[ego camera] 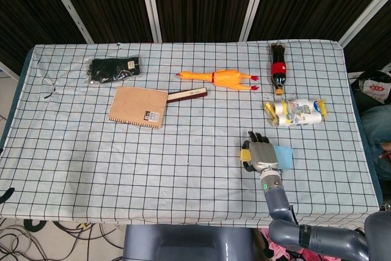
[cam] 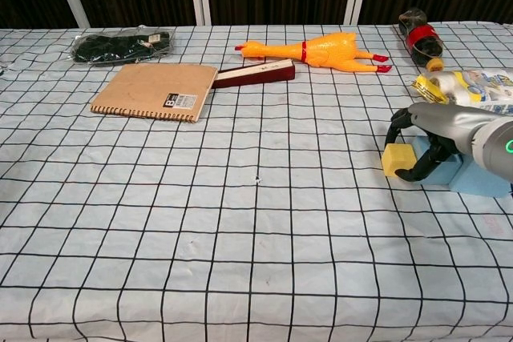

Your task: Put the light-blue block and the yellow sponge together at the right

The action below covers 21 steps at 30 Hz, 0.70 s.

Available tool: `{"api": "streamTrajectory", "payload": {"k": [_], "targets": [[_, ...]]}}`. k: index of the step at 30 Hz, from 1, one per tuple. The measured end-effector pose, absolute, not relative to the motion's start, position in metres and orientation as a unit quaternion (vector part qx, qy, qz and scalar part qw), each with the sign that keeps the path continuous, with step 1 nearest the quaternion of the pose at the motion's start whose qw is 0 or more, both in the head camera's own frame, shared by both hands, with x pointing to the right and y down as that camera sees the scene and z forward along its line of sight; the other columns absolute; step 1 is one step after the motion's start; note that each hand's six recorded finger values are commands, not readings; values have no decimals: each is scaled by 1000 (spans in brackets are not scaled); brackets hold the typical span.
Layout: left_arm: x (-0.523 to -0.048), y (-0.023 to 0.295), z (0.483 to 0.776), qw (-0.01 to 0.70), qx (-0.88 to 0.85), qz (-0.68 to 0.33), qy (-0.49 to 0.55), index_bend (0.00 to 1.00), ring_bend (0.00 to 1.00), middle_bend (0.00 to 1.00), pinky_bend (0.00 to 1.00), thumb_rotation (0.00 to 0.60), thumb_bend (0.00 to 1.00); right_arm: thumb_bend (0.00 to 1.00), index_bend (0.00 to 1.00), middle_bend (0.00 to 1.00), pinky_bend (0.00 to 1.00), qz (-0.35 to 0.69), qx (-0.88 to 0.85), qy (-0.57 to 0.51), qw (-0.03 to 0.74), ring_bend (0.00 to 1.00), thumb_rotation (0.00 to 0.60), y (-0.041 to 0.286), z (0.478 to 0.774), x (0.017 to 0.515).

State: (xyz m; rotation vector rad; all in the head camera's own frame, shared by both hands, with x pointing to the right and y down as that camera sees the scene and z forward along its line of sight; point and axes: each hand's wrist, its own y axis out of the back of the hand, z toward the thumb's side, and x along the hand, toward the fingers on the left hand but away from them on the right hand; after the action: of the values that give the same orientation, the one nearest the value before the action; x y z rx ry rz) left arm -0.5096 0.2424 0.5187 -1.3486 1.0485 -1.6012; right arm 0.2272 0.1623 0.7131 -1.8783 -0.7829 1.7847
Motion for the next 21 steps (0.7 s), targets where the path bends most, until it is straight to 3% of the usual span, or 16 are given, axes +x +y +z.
{"api": "streamTrajectory", "payload": {"k": [21], "targets": [[-510,243,518,388,-530,-630,413,181,0,55,0,600,34,313,317,13,92,628,-686,-281,236,31,600,158,702,217]]}}
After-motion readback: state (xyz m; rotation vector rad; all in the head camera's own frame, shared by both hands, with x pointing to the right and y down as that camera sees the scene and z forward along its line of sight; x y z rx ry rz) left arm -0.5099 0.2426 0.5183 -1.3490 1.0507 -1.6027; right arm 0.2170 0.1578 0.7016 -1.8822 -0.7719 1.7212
